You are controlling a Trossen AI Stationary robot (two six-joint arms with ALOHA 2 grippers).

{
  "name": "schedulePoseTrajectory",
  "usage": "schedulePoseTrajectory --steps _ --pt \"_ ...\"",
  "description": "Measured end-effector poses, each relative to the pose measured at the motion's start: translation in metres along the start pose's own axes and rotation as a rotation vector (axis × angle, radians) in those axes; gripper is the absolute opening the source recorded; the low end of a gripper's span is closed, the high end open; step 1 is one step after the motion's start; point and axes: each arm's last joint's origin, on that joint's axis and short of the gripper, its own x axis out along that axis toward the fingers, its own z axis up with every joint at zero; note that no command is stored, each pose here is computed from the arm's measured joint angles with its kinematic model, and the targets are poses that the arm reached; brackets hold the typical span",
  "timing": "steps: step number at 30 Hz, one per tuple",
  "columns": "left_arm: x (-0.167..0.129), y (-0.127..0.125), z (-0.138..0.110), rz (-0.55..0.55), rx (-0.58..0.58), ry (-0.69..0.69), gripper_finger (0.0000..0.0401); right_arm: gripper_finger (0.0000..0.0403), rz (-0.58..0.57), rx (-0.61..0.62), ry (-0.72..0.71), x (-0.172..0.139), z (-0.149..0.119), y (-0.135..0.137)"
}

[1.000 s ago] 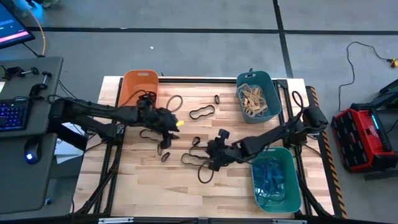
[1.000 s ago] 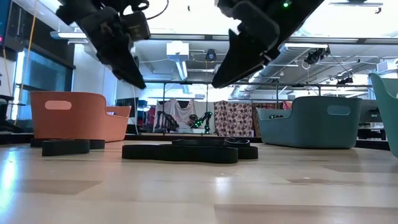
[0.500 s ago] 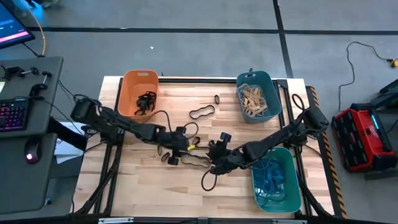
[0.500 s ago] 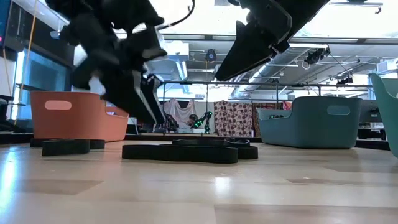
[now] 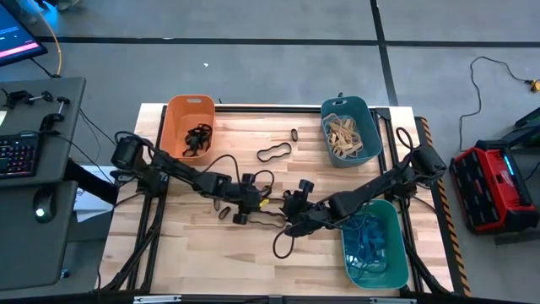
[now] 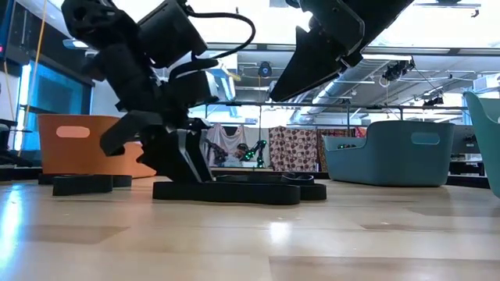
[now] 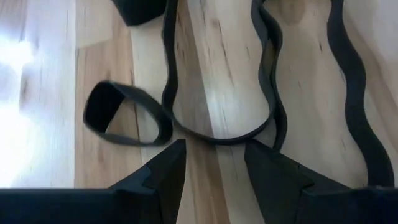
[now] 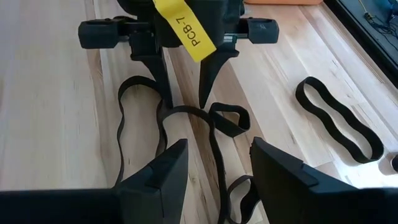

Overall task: Sort rubber bands into baskets
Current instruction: Put the black rubber band into the orange bin

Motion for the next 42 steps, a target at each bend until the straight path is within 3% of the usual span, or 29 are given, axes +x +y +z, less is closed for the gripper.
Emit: schedulePoseTrajectory --steps 14,23,42 --pt "0.009 0.002 0.003 -0.049 -0.022 -0.068 0.0161 0.0163 -0.001 -0.001 0.004 0.000 0.000 0.000" --pt "0.007 0.005 0.007 -0.035 -0.097 -0.101 0.0162 0.0163 -0.003 0.000 0.008 0.000 -0.001 0.000" --pt "0.014 0.006 0.008 -0.028 -0.125 -0.135 0.0209 0.0163 -0.002 0.002 0.006 0.000 -0.001 0.000"
